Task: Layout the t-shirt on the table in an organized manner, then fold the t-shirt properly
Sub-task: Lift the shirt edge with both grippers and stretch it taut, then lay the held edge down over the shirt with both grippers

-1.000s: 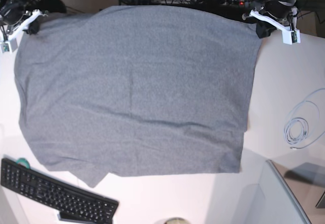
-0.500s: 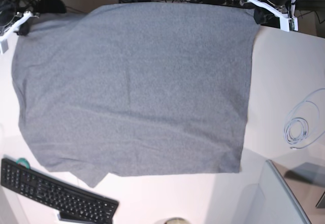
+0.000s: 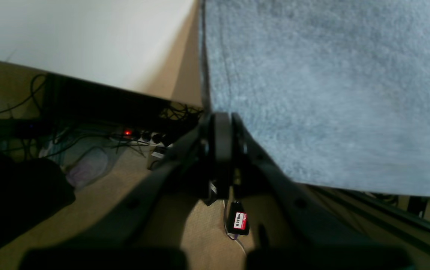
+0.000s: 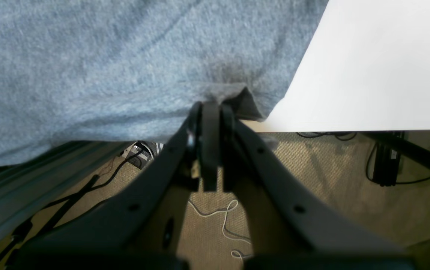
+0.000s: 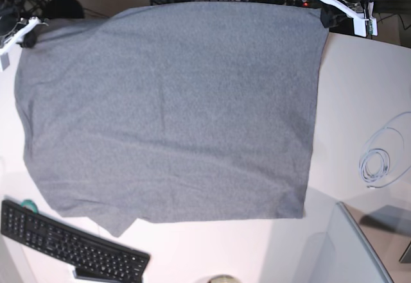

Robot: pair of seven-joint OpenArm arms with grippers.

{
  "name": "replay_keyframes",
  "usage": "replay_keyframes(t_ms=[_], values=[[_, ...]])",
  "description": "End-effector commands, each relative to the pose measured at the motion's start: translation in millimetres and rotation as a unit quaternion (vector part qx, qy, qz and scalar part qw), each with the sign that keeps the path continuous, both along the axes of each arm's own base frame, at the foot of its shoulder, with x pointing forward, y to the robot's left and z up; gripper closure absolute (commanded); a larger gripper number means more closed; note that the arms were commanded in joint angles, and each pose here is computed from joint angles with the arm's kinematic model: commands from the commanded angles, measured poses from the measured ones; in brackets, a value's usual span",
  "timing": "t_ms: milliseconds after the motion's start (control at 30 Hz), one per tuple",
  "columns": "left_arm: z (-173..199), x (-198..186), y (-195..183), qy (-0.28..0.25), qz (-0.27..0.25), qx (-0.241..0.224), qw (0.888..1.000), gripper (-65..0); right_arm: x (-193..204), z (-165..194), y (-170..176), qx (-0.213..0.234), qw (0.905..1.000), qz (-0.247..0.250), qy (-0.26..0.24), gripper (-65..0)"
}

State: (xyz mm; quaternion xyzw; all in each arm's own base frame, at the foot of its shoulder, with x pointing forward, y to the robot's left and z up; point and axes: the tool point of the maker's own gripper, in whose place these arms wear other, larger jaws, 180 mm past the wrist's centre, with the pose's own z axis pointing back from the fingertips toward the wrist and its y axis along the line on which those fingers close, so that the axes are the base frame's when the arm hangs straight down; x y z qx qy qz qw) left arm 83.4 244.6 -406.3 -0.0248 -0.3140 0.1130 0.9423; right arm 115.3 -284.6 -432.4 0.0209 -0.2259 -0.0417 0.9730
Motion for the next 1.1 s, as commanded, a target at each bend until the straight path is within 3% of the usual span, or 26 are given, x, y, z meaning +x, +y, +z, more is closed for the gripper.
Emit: replay_keyframes(t_ms=[0,300,433,733,900,1067], values=[[7,3,2,-0.012,-0.002,0.004,1.0,0.0,6,7,-5,-0.008,0.9998,0.007,-0.015,-0.5],[15,37,2,-0.055,0.0,0.004,0.999,0.0,35,16,-15,-0.016,0.9989,0.009,-0.042,-0.5],[11,48,-1,-0.035,-0.005,-0.005,0.999,0.0,48,9,-21,-0.007,0.9993,0.007,-0.035,-0.5],[20,79,-1,-0.063,-0.007,-0.007,0.998,0.0,86,11,-7,-0.001,0.9978,0.051,-0.042,-0.5],[28,98,-1,-0.085,-0.009,-0.005,0.996,0.0,102,5,-8,-0.047,0.9959,0.076,-0.016,-0.5],[25,112,7,-0.083,-0.014,0.025,0.996,0.0,118,-8,-8,-0.03,0.9971,0.069,-0.004,-0.5]])
